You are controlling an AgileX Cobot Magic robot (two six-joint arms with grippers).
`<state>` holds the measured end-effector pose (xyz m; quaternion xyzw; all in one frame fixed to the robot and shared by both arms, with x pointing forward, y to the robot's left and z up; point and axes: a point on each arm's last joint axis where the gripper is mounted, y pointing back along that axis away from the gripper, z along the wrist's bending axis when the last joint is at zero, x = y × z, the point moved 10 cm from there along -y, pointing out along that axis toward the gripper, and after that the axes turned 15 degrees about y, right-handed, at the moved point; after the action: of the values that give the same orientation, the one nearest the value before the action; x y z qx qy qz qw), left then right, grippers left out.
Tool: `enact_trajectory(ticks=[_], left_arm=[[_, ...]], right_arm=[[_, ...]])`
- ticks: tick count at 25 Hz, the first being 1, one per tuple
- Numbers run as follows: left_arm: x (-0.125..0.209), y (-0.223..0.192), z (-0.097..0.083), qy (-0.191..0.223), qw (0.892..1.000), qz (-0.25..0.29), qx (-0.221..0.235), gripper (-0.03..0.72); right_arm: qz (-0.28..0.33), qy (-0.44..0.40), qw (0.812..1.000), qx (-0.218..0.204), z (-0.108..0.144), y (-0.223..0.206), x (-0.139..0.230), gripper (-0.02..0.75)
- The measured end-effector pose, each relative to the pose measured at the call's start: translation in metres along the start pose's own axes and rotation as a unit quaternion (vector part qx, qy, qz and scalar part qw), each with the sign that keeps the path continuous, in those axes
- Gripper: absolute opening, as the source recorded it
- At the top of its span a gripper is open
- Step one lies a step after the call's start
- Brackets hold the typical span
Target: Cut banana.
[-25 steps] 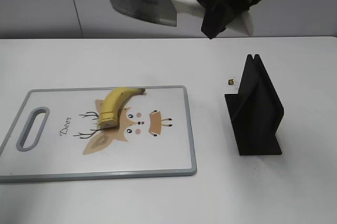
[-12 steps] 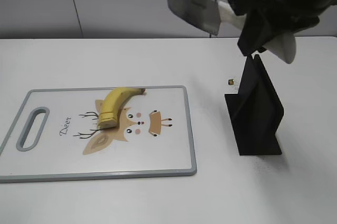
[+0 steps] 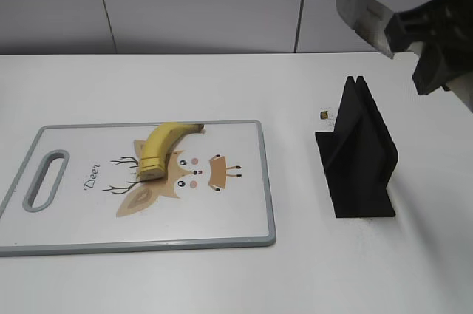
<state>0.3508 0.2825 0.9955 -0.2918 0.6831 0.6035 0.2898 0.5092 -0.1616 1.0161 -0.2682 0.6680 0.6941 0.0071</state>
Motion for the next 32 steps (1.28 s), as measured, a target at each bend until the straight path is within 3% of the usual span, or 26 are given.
enact_trajectory(ticks=[4, 15, 32], left_arm=[[0.012, 0.004, 0.001, -0.003, 1.000, -0.025, 0.001, 0.589], [0.018, 0.024, 0.001, 0.014, 0.995, -0.102, 0.004, 0.589], [0.020, 0.023, 0.001, 0.024, 0.995, -0.101, 0.005, 0.587]], right_arm=[[0.020, -0.015, 1.000, 0.012, -0.004, -0.013, 0.013, 0.159], [-0.001, -0.042, 0.999, 0.022, -0.007, -0.044, 0.021, 0.159], [-0.012, -0.056, 0.998, 0.036, -0.011, -0.064, 0.020, 0.160]])
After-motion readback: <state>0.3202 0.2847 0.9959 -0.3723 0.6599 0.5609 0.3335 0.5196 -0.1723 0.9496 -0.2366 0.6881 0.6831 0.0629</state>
